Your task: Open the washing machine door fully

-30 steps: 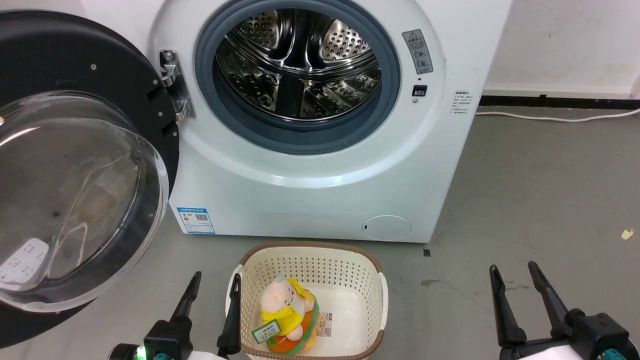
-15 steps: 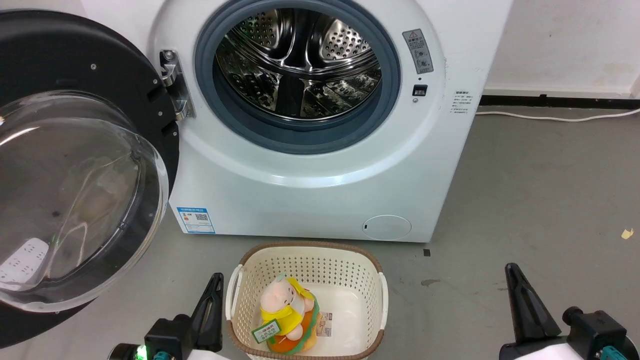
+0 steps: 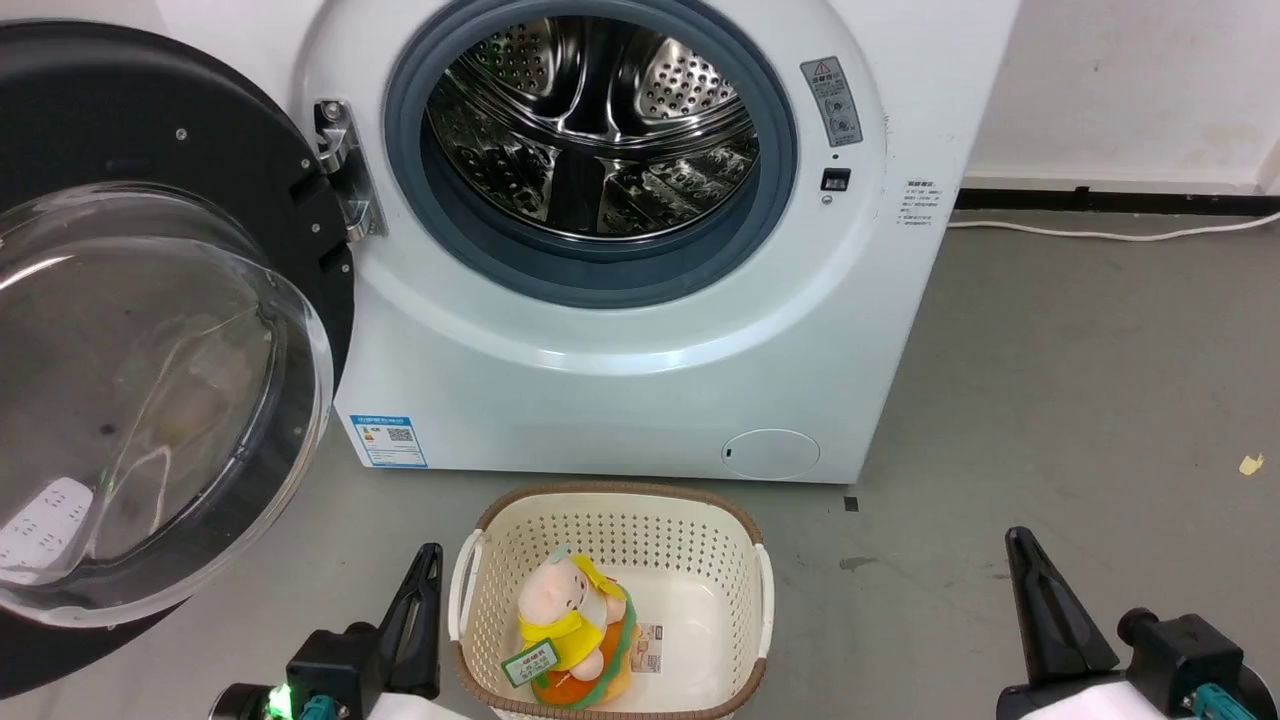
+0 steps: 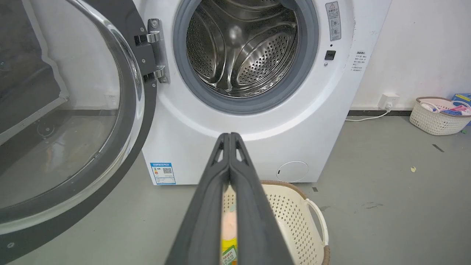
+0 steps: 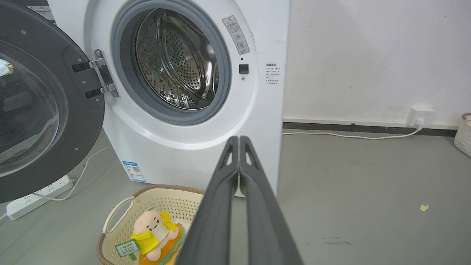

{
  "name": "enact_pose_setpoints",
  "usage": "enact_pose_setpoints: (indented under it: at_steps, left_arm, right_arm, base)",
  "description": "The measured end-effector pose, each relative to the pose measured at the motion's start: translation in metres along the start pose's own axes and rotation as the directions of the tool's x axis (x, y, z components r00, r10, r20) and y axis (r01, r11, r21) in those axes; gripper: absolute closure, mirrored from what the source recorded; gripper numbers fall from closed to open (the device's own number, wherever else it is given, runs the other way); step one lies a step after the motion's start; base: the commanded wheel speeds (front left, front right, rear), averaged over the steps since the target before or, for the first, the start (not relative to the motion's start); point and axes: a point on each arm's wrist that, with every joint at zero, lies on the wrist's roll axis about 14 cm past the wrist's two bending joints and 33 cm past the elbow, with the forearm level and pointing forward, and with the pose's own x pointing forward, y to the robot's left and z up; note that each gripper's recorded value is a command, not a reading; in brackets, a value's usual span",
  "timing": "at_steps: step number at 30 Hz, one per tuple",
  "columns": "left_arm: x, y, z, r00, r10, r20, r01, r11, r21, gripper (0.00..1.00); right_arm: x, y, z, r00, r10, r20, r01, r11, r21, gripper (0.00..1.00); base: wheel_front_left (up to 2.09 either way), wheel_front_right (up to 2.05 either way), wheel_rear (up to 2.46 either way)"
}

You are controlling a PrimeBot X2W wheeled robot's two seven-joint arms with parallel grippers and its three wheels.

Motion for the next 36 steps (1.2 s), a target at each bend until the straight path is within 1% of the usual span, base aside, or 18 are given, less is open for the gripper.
enact_pose_setpoints:
  at_steps: [21, 25, 36]
  left_arm:
    - [0.0053, 0.0026, 0.0019, 1.0, 0.007, -0.021, -0.007, 1.0, 0.02, 1.0]
    - [0.0063, 0.0024, 0.0032, 1.0, 0.007, -0.02, -0.006, 1.0, 0.021, 1.0]
    - [0.0078, 0.0025, 0.003, 0.999, 0.007, -0.033, -0.006, 1.0, 0.029, 1.0]
  right_arm:
    - [-0.0001, -0.0018, -0.0032, 0.999, -0.003, -0.039, 0.002, 1.0, -0.029, 1.0]
    - [0.0028, -0.0016, 0.0008, 1.0, -0.001, -0.028, 0.0, 0.999, -0.037, 1.0]
    - [0.0038, -0.0023, 0.0004, 0.999, -0.003, -0.044, 0.001, 0.999, -0.047, 1.0]
  base:
    - [0.0, 0.0, 0.0]
    - [0.0, 0.0, 0.0]
    - [0.0, 0.0, 0.0]
